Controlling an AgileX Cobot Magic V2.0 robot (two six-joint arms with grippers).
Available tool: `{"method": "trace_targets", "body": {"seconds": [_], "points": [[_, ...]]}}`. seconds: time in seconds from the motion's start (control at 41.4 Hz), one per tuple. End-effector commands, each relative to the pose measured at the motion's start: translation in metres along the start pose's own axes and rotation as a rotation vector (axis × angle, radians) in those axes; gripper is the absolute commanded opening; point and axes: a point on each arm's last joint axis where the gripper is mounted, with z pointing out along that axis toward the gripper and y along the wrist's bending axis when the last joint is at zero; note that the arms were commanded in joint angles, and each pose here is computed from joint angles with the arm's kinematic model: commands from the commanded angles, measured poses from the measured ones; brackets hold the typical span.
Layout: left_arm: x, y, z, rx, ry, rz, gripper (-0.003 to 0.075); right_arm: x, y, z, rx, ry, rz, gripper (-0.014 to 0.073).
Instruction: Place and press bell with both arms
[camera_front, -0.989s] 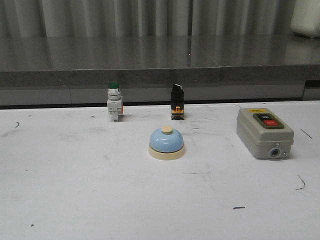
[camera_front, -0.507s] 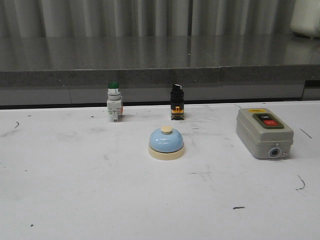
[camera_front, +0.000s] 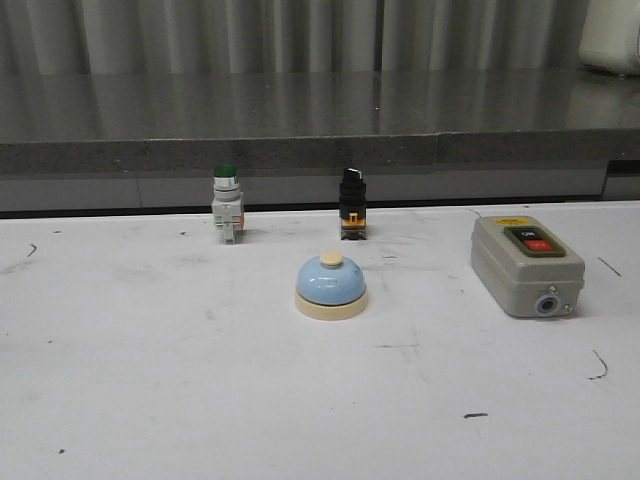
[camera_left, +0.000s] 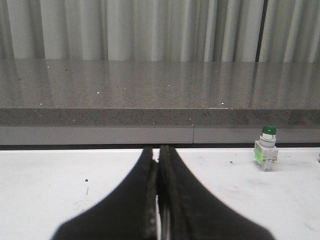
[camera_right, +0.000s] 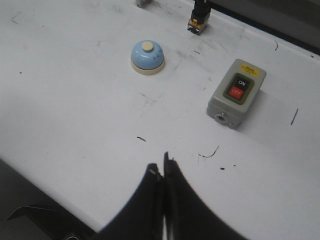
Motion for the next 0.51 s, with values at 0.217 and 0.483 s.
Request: {"method": "trace_targets", "body": {"seconds": [0.217,0.483], "points": [[-0.001,-0.0009,-0.001,0.018,-0.087,-0.009,-0.002,-0.0112,-0.0014,-0.0042,0.015,-0.08,-0.006,-0.0068],[-0.001,-0.0009,-0.001,0.018,-0.087,-0.009,-0.002,-0.0112,-0.0014,-0.0042,0.015,-0.08,-0.006,-0.0068]]}}
